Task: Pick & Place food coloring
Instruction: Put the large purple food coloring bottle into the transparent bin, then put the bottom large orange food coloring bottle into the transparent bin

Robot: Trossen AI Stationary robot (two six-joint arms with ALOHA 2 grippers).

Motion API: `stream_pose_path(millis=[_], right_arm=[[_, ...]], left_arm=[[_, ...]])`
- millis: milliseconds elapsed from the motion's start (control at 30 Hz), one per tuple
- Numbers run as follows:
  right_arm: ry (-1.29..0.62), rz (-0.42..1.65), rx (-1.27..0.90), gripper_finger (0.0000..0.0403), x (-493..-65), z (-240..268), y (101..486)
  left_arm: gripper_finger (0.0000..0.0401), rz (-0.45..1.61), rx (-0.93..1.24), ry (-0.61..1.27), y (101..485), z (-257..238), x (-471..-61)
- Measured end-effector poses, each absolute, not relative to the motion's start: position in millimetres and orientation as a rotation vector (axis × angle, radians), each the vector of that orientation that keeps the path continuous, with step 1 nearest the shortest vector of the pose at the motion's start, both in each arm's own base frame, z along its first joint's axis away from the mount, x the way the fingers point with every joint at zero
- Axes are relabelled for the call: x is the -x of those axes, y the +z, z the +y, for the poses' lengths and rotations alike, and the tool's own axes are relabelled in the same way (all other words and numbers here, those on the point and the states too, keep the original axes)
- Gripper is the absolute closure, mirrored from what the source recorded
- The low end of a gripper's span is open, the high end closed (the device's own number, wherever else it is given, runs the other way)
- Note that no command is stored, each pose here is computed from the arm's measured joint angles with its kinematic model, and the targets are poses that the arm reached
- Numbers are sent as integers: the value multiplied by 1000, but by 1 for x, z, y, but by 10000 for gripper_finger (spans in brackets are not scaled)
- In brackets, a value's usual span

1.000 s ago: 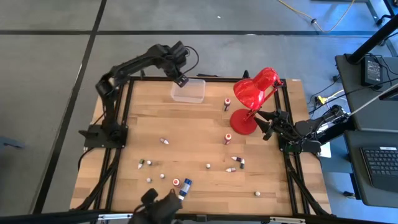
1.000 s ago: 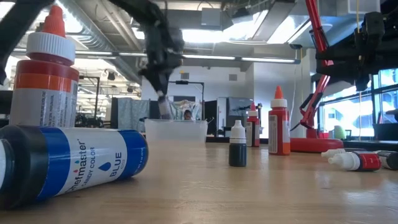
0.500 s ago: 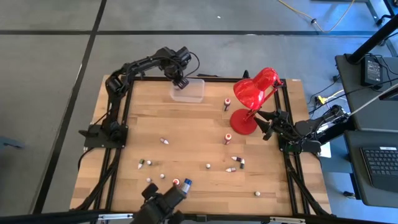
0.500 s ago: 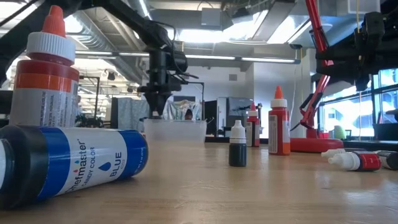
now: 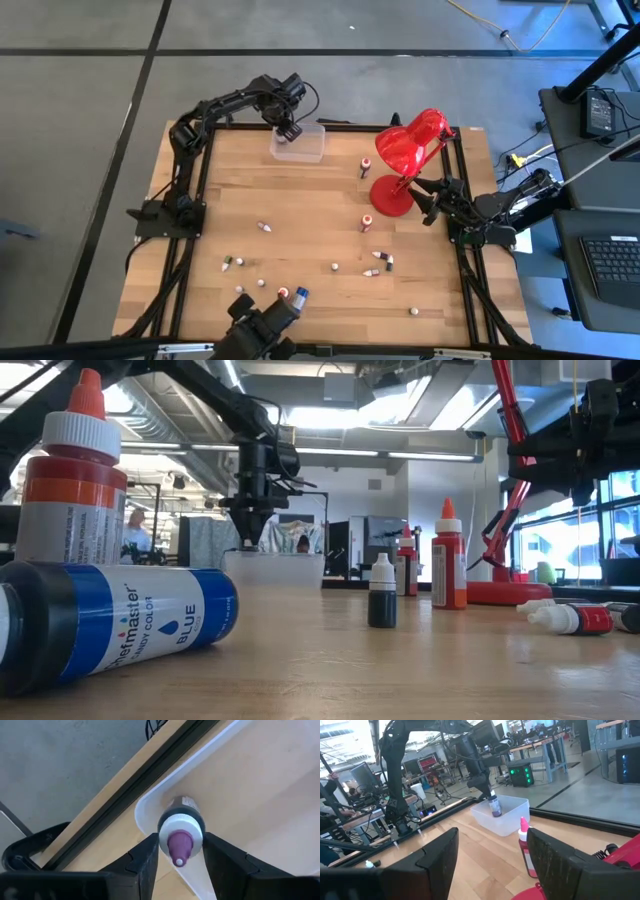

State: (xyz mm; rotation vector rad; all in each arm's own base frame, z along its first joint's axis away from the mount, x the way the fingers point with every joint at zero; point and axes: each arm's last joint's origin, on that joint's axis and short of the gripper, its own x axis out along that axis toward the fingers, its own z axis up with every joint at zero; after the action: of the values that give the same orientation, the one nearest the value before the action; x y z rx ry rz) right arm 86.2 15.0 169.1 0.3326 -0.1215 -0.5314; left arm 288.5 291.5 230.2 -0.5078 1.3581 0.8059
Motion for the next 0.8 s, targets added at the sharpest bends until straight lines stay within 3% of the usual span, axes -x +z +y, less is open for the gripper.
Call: stream_pose_path(millis=[400, 800], right_arm=[[-531, -122, -336, 166, -86, 15, 169], [-531, -122, -335, 166, -86, 15, 169]], left_arm=[[249, 1373, 395, 1007, 236, 295, -284], [248, 1126, 347, 999, 302, 277, -271]])
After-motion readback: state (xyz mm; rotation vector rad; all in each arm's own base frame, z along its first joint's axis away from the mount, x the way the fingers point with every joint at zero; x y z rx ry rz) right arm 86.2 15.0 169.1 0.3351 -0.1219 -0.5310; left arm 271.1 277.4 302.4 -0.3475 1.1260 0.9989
